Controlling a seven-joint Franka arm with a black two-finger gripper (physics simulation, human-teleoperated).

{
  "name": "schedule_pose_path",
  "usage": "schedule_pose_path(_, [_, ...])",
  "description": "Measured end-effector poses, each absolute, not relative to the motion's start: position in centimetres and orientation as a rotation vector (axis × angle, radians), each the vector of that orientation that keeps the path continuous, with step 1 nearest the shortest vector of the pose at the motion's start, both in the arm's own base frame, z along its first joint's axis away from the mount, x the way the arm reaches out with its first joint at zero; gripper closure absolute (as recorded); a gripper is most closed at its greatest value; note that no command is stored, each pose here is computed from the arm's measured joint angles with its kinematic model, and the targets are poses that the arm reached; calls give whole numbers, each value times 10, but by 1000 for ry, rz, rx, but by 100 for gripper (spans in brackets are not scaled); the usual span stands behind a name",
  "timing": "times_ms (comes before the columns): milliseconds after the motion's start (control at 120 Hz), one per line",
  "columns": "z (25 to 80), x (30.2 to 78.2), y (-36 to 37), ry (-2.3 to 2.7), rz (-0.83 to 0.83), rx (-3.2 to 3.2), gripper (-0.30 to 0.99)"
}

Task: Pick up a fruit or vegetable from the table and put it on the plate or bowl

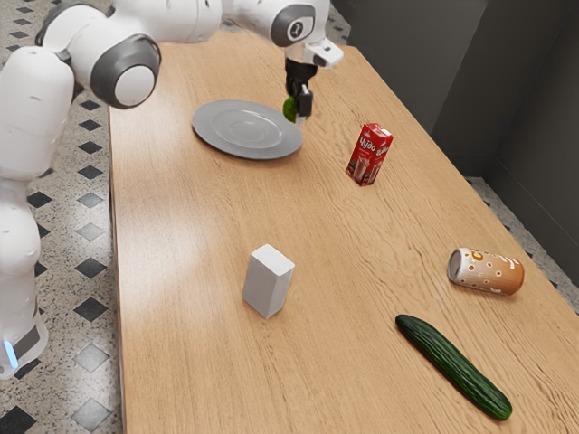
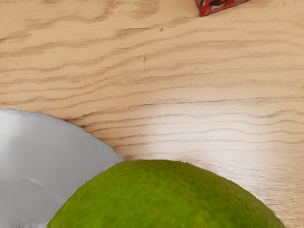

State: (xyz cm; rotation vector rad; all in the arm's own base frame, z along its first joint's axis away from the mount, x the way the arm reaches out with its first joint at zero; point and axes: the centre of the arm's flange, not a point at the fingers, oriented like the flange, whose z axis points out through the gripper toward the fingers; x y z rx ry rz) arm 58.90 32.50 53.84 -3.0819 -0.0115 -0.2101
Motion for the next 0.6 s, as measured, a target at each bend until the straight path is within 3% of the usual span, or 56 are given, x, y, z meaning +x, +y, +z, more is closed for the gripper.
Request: schedule_pose_path(600, [546,517,386,-230,-79,-3124,38])
